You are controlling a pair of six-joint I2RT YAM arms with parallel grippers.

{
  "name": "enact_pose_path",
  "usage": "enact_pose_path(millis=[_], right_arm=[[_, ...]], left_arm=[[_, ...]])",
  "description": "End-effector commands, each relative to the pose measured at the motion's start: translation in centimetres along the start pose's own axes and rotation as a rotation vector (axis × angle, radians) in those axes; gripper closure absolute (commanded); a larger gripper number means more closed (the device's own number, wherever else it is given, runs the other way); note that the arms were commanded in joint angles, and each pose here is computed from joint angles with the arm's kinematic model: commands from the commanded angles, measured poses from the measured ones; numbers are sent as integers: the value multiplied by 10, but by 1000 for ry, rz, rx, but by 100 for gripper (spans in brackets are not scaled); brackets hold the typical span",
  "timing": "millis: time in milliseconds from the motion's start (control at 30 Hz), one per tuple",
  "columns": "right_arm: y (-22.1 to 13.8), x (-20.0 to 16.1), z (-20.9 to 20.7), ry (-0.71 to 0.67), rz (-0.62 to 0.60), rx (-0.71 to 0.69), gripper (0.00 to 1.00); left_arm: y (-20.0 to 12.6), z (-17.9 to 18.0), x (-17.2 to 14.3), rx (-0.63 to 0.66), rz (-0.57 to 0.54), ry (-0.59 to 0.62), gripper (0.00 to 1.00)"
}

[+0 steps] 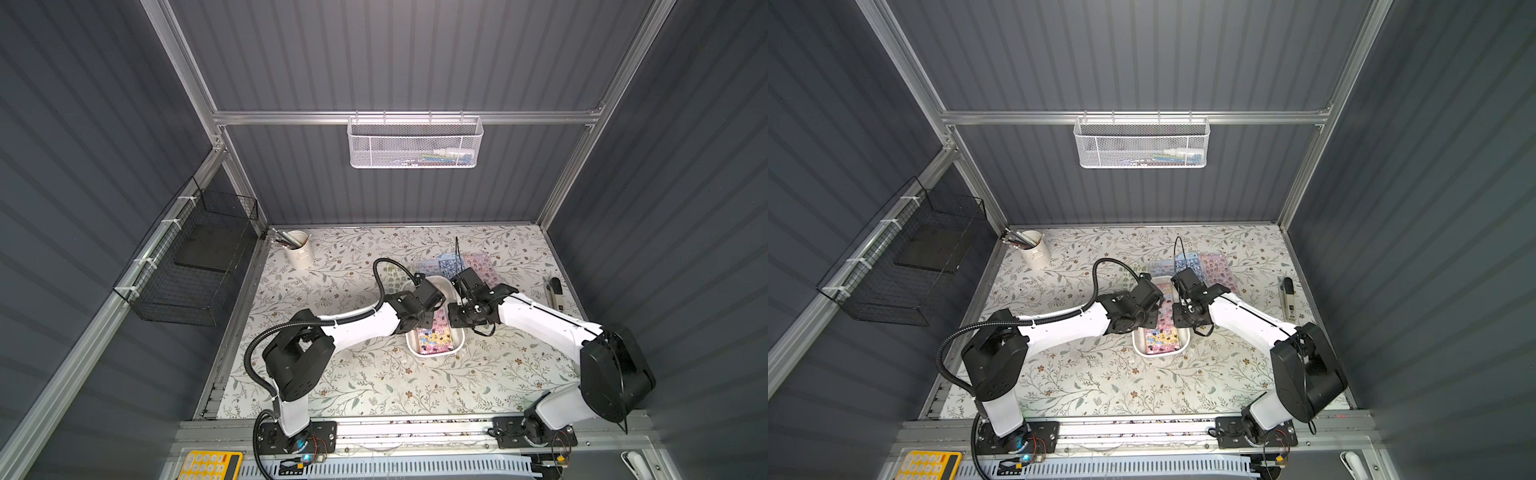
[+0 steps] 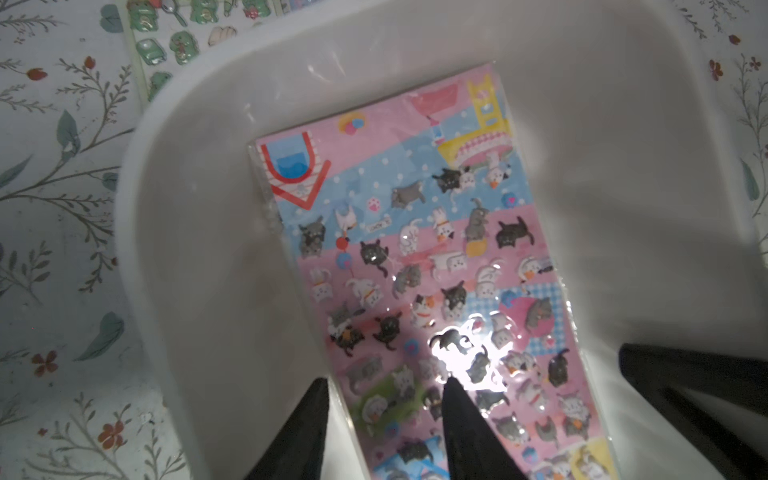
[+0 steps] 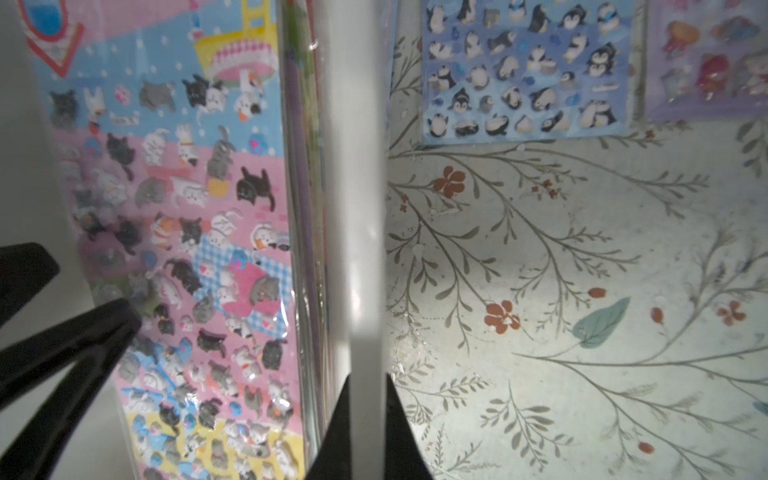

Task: Take the stickers out of the storage box
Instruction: Pick up the storage box at the center of the board, then pick up the sticker from the storage box.

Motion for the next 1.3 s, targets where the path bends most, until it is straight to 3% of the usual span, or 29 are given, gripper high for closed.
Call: enact_pose_path(millis=[0, 333, 1267], right_arm=[[-5, 11, 0, 25, -61, 13, 89], [-8, 13, 2, 27, -80, 31, 89], [7, 10, 2, 34, -50, 48, 90]], left_arm=[[6, -3, 3, 11, -7, -30, 53], [13, -2, -1, 23, 3, -37, 51], [-18, -36, 16, -233, -74, -69, 69]])
Point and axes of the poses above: each gripper's point midway between its finger pads, its own y axis out along the fingers, its own z axis along the line the jaws close on, x = y × z, the point moved 1 cm from there along -y, back along the fingers, and after that the axes turned 9 degrees about -y, right-handed, at the moved point
